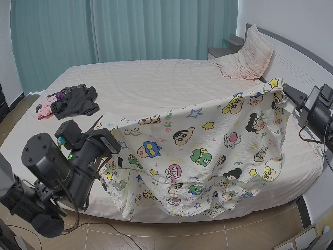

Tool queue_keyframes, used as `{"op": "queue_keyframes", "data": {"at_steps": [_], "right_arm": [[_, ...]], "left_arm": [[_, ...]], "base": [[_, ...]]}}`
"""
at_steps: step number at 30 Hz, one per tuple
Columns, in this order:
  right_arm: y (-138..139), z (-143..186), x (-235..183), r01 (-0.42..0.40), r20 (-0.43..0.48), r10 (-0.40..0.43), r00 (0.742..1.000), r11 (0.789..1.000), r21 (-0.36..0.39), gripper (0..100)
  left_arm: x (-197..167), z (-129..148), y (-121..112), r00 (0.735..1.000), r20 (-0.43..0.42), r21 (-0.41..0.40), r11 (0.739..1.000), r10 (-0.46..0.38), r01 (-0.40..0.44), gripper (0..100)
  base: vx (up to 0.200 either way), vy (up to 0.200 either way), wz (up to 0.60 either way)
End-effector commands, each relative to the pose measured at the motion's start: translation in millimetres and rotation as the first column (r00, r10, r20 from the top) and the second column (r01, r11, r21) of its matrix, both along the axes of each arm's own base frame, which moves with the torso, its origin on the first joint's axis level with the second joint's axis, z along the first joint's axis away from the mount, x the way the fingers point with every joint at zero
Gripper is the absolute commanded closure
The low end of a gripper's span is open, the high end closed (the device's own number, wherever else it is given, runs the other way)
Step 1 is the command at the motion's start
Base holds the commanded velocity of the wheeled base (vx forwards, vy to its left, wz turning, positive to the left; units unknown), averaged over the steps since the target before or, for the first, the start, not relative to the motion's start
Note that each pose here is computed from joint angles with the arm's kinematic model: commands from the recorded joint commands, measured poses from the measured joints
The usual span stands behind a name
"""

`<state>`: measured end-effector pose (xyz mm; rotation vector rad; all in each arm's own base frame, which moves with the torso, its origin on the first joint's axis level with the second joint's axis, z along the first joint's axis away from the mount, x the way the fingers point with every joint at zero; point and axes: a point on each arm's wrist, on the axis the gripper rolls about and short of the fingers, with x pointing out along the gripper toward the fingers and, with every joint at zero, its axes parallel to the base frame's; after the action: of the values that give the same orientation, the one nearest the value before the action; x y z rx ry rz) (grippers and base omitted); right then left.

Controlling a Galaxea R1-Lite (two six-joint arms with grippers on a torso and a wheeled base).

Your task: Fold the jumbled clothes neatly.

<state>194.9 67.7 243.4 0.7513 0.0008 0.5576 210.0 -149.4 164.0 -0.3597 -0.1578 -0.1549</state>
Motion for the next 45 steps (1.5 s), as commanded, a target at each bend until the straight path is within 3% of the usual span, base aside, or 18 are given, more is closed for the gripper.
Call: {"op": "queue_keyframes", "data": {"at_steps": [1,9,17,23,32,39,45], "right_arm": [[3.1,-9.6,31.1,0.027,-0.052,-0.028,0.998,0.999,-0.018,100],[7.0,-18.4,65.4,0.053,-0.035,-0.053,0.998,0.999,-0.010,100],[-1.4,-30.7,95.3,0.103,-0.069,-0.104,0.992,0.995,-0.020,100],[0.4,-54.3,120.2,0.110,-0.137,-0.114,0.984,0.993,-0.040,100],[8.8,-105.4,164.9,0.109,-0.249,-0.124,0.961,0.991,-0.072,100],[15.7,-138.6,193.8,0.110,-0.303,-0.130,0.944,0.990,-0.085,100],[19.8,-167.5,217.6,0.136,-0.352,-0.159,0.922,0.987,-0.088,100]], "left_arm": [[33.9,-15.6,-5.3,0.998,-0.020,0.013,0.998,0.057,-0.057,100],[69.6,-22.8,-7.9,0.993,-0.020,0.013,0.993,0.114,-0.114,100],[106.8,-29.4,-19.9,0.989,-0.073,0.056,0.991,0.128,-0.124,100],[147.3,-53.9,-21.5,0.976,-0.128,0.098,0.982,0.176,-0.165,100],[170.2,-124.4,-25.3,0.945,-0.254,0.189,0.969,0.205,-0.159,100],[192.7,-149.4,-21.5,0.933,-0.275,0.185,0.965,0.233,-0.187,100],[212.9,-163.9,-18.4,0.902,-0.348,0.161,0.964,0.254,-0.210,100]], "base": [[0.200,0.000,0.00],[0.200,0.000,0.00],[0.200,0.000,0.00],[0.200,0.000,0.00],[0.044,0.000,0.00],[0.000,0.000,0.00],[0.000,0.000,0.00]]}}
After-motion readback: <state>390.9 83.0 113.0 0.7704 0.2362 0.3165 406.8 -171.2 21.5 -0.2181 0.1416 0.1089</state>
